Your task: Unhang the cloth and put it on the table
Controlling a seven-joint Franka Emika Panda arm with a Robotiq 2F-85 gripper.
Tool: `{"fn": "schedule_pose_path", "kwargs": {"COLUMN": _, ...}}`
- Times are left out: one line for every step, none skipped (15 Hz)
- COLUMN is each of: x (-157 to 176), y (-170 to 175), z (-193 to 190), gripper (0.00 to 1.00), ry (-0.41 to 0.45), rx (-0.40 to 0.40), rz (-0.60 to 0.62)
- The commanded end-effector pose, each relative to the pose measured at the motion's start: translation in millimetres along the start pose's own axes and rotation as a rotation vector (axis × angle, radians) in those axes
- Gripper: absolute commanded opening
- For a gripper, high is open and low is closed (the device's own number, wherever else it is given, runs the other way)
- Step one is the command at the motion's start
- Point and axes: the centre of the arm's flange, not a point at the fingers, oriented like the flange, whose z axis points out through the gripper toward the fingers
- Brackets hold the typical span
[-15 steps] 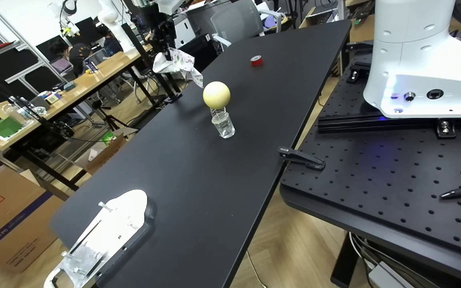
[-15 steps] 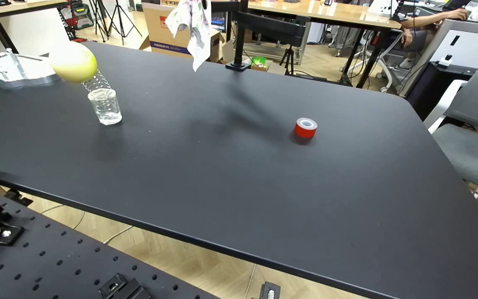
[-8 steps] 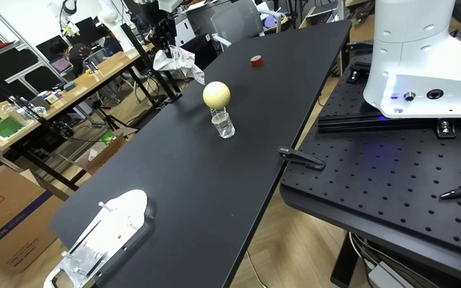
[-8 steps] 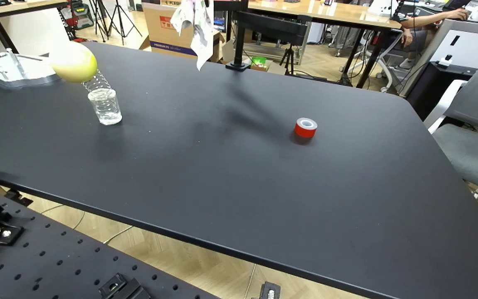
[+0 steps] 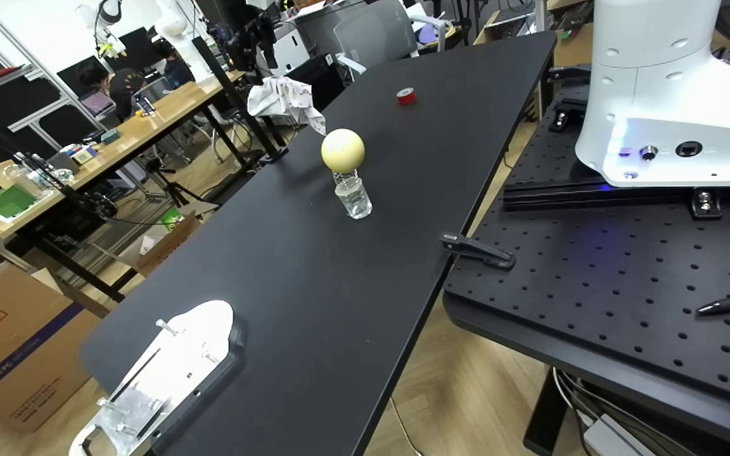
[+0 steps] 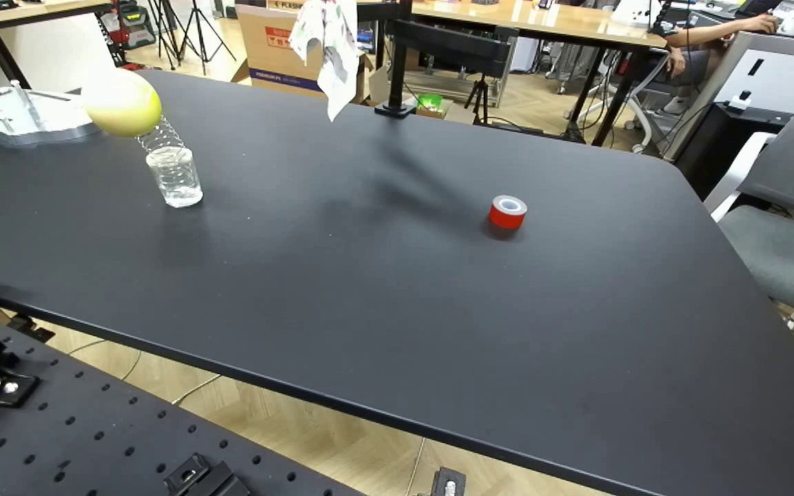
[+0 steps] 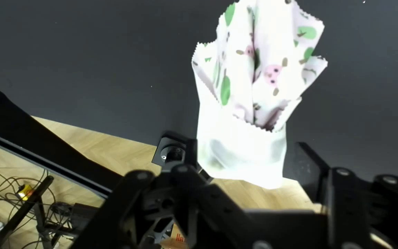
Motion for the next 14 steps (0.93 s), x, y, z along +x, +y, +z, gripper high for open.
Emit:
{"fn": "schedule_pose_path", "kwargs": {"x": 3, "y": -6, "z": -19, "gripper": 0.99, "ry": 0.009, "rx": -0.017, "rz": -0.014}}
{"fn": "schedule_pose_path", "kwargs": {"x": 3, "y": -7, "z": -19, "gripper": 1.00, "ry": 0.004, "rx": -0.019, "rz": -0.018}}
{"fn": "schedule_pose_path", "kwargs": {"x": 4, "y": -7, "z": -16, "gripper": 1.00, "ry": -0.004, "rx": -0.022, "rz": -0.020}}
{"fn": "schedule_pose_path", "kwargs": {"x": 4, "y": -7, "z": -14, "gripper": 1.00, "ry": -0.011, "rx": -0.023, "rz": -0.020}}
{"fn": "schedule_pose_path", "kwargs": {"x": 4, "y": -6, "z": -10, "gripper": 1.00, "ry": -0.019, "rx": -0.021, "rz": -0.019}}
{"fn": "schedule_pose_path", "kwargs": {"x": 4, "y": -6, "z": -8, "gripper": 1.00, "ry": -0.023, "rx": -0.020, "rz": -0.019}}
{"fn": "schedule_pose_path", "kwargs": {"x": 4, "y": -5, "z": -5, "gripper": 0.94, "ry": -0.030, "rx": -0.019, "rz": -0.020}}
{"fn": "schedule_pose_path", "kwargs": {"x": 3, "y": -5, "z": -2, "gripper": 0.74, "ry": -0.035, "rx": -0.015, "rz": -0.022}}
{"fn": "schedule_pose_path", "kwargs": {"x": 3, "y": -5, "z": 0, "gripper": 0.66, "ry": -0.038, "rx": -0.014, "rz": -0.022}}
{"fn": "schedule_pose_path", "kwargs": {"x": 3, "y": -5, "z": 1, "gripper": 0.60, "ry": -0.039, "rx": -0.011, "rz": -0.022}}
{"fn": "schedule_pose_path", "kwargs": {"x": 3, "y": -5, "z": 2, "gripper": 0.51, "ry": -0.039, "rx": -0.010, "rz": -0.023}}
{"fn": "schedule_pose_path", "kwargs": {"x": 3, "y": -5, "z": 3, "gripper": 0.45, "ry": -0.039, "rx": -0.010, "rz": -0.023}}
{"fn": "schedule_pose_path", "kwargs": {"x": 3, "y": -5, "z": 3, "gripper": 0.38, "ry": -0.040, "rx": -0.009, "rz": -0.024}}
{"fn": "schedule_pose_path", "kwargs": {"x": 3, "y": -5, "z": 3, "gripper": 0.31, "ry": -0.040, "rx": -0.009, "rz": -0.023}}
